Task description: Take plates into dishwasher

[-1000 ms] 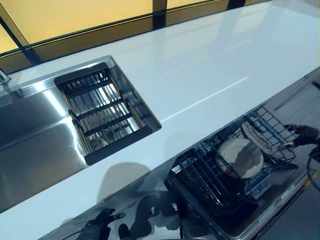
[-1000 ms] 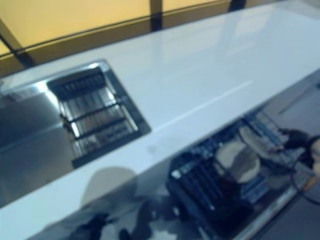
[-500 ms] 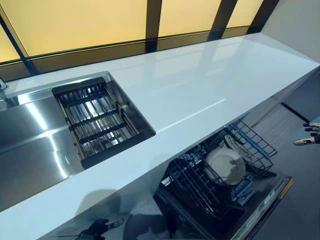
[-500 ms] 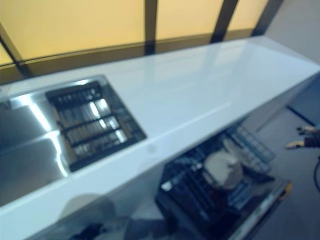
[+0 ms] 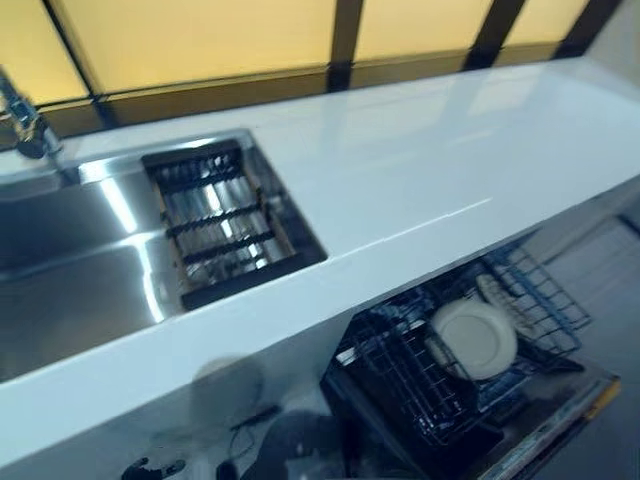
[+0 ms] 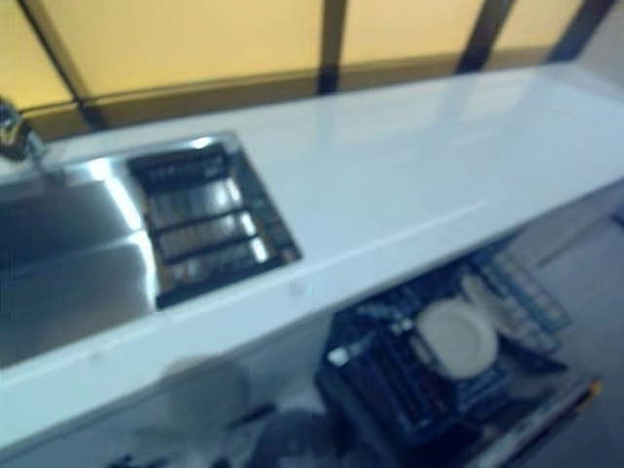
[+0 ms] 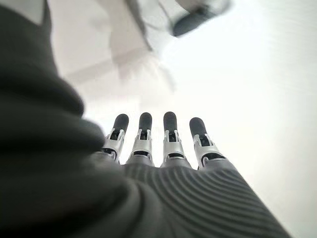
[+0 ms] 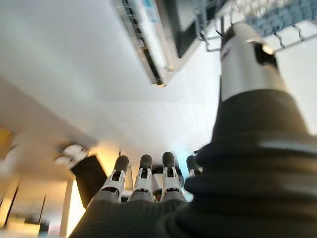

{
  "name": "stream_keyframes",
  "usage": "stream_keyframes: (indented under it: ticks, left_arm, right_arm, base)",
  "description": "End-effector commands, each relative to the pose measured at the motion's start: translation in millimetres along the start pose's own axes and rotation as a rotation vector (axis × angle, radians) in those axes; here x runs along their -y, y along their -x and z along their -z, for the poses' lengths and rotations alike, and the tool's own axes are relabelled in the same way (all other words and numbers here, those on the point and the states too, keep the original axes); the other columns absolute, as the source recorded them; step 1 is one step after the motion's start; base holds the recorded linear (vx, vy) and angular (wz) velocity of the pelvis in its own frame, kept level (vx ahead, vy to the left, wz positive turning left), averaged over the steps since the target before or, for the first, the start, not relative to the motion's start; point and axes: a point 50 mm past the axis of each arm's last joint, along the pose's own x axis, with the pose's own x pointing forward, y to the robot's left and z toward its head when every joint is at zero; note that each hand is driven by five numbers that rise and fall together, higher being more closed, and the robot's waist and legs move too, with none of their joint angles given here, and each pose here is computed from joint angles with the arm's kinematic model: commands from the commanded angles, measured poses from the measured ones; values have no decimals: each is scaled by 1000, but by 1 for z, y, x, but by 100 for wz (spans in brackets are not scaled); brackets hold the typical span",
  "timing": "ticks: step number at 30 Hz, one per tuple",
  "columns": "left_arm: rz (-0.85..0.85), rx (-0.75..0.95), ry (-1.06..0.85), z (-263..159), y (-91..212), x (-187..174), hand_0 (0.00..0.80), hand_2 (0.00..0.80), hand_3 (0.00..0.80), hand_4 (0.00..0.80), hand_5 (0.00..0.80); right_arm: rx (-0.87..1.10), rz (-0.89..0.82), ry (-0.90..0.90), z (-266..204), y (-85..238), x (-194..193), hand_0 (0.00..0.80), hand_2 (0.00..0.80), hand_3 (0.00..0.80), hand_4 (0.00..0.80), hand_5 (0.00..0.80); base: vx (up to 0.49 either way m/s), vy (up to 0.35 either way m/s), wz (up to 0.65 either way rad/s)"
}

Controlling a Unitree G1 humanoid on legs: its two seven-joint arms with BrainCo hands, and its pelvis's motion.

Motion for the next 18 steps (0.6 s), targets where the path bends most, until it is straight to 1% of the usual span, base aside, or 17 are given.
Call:
stream_keyframes:
  ticks: [1,3,6,7,8,9,10,14,16,18]
  left_arm:
    - [5,189,52,-62,-5,3,0,0,0,0,0]
    - [11,210,61,-75,-5,6,0,0,0,0,0]
    - [11,251,34,-104,-4,-4,0,0,0,0,0]
    - [8,249,12,-106,-4,-7,0,0,0,0,0]
    - [8,245,10,-106,-4,-8,0,0,0,0,0]
    - [-2,214,14,-95,-5,-14,0,0,0,0,0]
    - [-15,189,37,-88,-6,-21,0,0,0,0,0]
    - [-56,117,91,-73,-6,-44,0,0,0,0,0]
    - [-72,99,126,-69,-6,-47,0,0,0,0,0]
    - [-60,113,131,-72,-6,-42,0,0,0,0,0]
  right_arm:
    - [-47,80,-6,15,2,16,0,0,0,0,0]
    - [-66,70,15,20,0,10,0,0,0,0,0]
    - [-63,58,12,14,-4,-2,0,0,0,0,0]
    - [-58,58,6,9,-4,-6,0,0,0,0,0]
    - [-58,58,6,8,-5,-6,0,0,0,0,0]
    - [-64,47,74,6,-4,-6,0,0,0,0,0]
    - [-68,44,84,5,-4,-3,0,0,0,0,0]
    - [-62,78,56,1,-2,2,0,0,0,0,0]
    - [-82,69,56,2,-3,2,0,0,0,0,0]
    - [-135,58,81,8,-3,-1,0,0,0,0,0]
  base:
    - [-358,56,61]
    - [-443,49,45]
    - [-621,98,40]
    - [-432,87,60]
    - [-401,96,61]
    - [-306,53,31]
    - [-349,60,12]
    - [-211,56,14]
    - [-237,121,-10]
    - [-230,138,-6]
